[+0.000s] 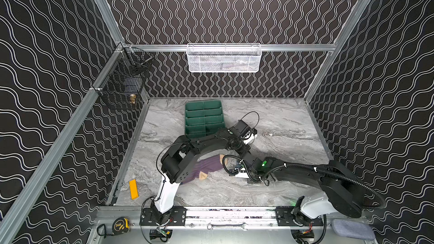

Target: Roll the socks

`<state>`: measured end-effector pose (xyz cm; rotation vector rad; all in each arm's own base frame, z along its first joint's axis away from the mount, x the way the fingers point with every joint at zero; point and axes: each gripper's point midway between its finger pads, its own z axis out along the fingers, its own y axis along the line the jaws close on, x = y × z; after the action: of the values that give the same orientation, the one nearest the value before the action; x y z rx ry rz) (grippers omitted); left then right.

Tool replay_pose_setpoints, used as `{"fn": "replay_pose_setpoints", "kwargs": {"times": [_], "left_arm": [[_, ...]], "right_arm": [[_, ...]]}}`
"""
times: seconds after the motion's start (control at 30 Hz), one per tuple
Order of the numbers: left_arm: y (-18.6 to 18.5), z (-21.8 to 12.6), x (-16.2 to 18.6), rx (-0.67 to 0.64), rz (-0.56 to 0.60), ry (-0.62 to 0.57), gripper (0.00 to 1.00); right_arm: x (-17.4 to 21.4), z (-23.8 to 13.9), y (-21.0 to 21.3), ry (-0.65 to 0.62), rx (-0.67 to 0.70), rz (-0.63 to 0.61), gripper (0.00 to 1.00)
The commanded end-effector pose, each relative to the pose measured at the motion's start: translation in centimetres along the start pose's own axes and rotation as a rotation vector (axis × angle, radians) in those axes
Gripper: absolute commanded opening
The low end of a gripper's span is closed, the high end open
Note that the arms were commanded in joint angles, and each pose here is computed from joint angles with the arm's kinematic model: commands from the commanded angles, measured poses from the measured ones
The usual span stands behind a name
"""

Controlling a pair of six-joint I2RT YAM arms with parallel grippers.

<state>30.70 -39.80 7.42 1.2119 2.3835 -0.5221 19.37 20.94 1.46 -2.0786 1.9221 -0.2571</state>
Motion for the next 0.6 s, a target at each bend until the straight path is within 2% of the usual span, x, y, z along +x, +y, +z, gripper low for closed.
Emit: {"fn": "replay_pose_setpoints", "kwargs": {"times": [0.0, 0.1, 0.2, 0.27, 0.33, 0.37, 0.43, 0.5, 0.57], "left_arm": [[0.0, -2.3, -1.0, -0.008, 0.043, -0.051, 0.31], [1.1, -7.6, -3.9, -0.081, 0.077, -0.192, 0.38], [2.6, -15.7, -6.9, -0.234, 0.134, -0.387, 0.43], [3.3, -22.0, -7.8, -0.377, 0.19, -0.534, 0.5], [2.8, -27.1, -7.7, -0.451, 0.258, -0.647, 0.58], [1.7, -29.1, -7.1, -0.444, 0.327, -0.686, 0.61], [-0.6, -30.9, -5.6, -0.39, 0.448, -0.705, 0.64], [-3.3, -31.1, -3.4, -0.278, 0.584, -0.673, 0.66], [-5.4, -30.2, -1.2, -0.184, 0.666, -0.625, 0.68]], "right_arm": [[3.1, -0.4, 7.7, 0.075, -0.364, -0.002, 0.0], [3.1, -0.5, 7.2, 0.075, -0.368, 0.016, 0.0], [3.1, -0.6, 7.0, 0.085, -0.406, 0.044, 0.0], [2.8, -0.7, 6.8, 0.093, -0.44, 0.069, 0.0], [2.5, -0.6, 6.7, 0.098, -0.475, 0.094, 0.0], [2.4, -0.5, 6.5, 0.1, -0.48, 0.108, 0.0], [2.3, -0.1, 6.1, 0.108, -0.487, 0.123, 0.0], [2.4, 0.3, 5.7, 0.116, -0.481, 0.131, 0.0], [2.6, 0.7, 5.1, 0.125, -0.464, 0.139, 0.0]]}}
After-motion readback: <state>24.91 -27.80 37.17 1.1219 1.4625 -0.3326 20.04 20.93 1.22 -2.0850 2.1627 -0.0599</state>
